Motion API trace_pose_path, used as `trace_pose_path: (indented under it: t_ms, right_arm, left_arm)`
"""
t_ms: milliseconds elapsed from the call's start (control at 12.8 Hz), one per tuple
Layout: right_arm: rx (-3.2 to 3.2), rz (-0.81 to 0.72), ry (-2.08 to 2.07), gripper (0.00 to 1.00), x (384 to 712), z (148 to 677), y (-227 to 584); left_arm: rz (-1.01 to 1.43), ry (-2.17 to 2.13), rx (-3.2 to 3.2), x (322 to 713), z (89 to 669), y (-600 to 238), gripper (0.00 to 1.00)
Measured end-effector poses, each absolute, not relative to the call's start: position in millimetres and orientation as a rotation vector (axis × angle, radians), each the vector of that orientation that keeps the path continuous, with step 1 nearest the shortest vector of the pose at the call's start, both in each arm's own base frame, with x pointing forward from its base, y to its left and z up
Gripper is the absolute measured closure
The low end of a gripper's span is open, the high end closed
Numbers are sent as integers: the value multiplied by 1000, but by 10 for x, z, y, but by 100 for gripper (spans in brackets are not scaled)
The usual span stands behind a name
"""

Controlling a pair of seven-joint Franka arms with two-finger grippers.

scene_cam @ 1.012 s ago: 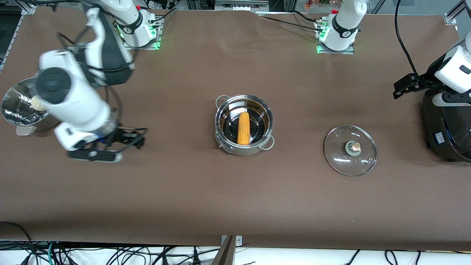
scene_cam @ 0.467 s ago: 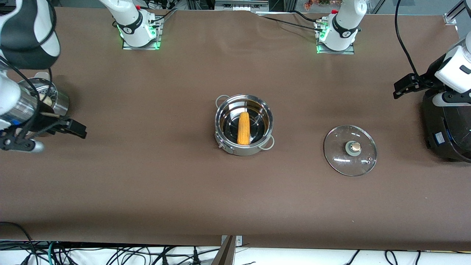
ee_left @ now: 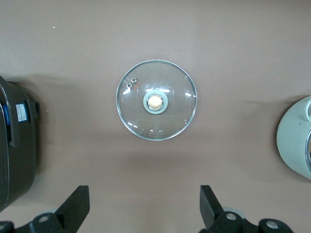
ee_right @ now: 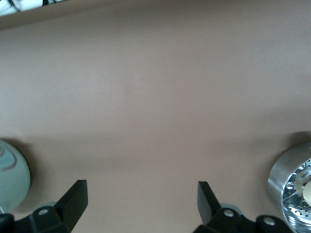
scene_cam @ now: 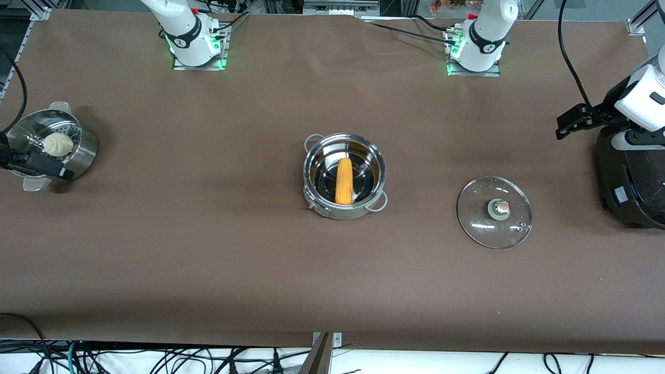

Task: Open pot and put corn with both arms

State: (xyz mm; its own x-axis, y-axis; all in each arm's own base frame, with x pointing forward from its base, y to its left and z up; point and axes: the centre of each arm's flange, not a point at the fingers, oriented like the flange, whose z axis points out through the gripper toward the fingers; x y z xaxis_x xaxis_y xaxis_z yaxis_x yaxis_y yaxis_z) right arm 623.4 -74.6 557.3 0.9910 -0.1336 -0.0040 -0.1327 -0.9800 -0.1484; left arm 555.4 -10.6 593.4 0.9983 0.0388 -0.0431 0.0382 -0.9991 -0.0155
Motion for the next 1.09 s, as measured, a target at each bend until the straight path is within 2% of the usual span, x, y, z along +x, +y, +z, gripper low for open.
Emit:
trace_pose_path:
  t_ms: [233,623,1089]
  right_arm:
    - [-2986,70,178,0,5982,5680,-728]
    - [-3137,109,107,0,5858,5871,-264]
    - [-3139,133,167,0,5802,5865,-426]
  left_arm:
    - [68,-61,-3126,5554,5934,-104,0]
    - [68,-61,-3126,5554,5934,-103,0]
    - [68,-61,-3126,5554,5933,-102,0]
